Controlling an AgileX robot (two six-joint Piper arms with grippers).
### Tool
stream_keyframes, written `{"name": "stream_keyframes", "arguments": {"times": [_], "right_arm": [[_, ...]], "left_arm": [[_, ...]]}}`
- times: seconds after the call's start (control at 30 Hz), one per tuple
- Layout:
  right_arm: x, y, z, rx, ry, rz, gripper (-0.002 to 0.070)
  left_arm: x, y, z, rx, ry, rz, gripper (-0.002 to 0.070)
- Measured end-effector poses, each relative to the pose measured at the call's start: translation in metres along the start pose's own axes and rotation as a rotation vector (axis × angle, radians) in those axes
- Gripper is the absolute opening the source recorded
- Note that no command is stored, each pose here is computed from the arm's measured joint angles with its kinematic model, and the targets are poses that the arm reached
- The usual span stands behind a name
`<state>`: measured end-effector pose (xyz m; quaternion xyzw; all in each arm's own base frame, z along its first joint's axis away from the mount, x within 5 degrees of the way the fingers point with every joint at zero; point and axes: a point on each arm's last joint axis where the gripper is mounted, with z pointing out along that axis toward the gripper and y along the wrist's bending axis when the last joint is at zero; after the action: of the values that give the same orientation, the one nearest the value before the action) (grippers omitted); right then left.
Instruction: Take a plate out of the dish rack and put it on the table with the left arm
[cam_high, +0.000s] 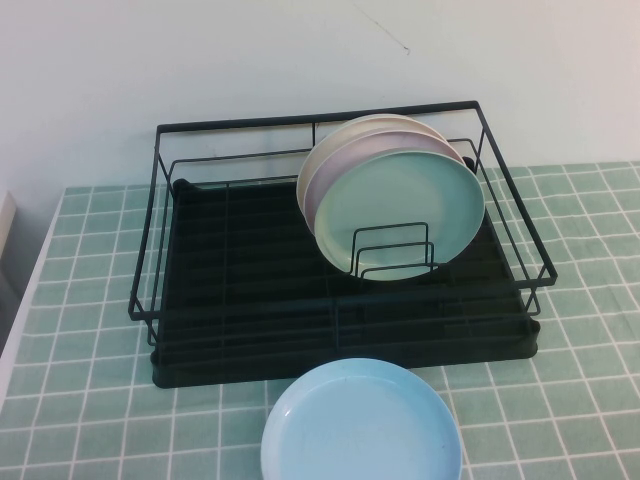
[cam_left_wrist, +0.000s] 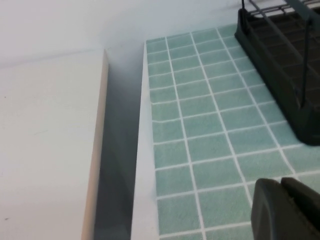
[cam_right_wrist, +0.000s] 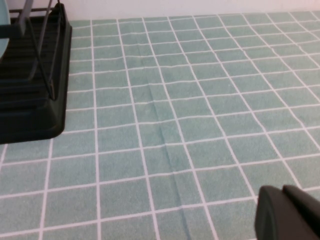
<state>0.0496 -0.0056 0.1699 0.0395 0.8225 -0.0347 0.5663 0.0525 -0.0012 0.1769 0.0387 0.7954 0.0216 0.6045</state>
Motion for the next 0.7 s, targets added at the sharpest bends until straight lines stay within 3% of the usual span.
{"name": "stream_keyframes", "arguments": {"times": [0.17,0.43,0.7], "right_arm": [[0.0,0.0,0.0,0.0,0.0,0.0,-0.0002],[0.0,0.0,0.0,0.0,0.0,0.0,-0.0002],[0.0,0.0,0.0,0.0,0.0,0.0,-0.0002]], "left_arm": [[-0.009,-0.001,0.0,0.01,-0.116,-0.087,-0.0003],[-0.049,0.01,-0.016,-0.069,-0.61,-0.178,-0.0003],[-0.063,0.016,-0.028,-0.1,-0.814,-0.224,-0.0003]]}}
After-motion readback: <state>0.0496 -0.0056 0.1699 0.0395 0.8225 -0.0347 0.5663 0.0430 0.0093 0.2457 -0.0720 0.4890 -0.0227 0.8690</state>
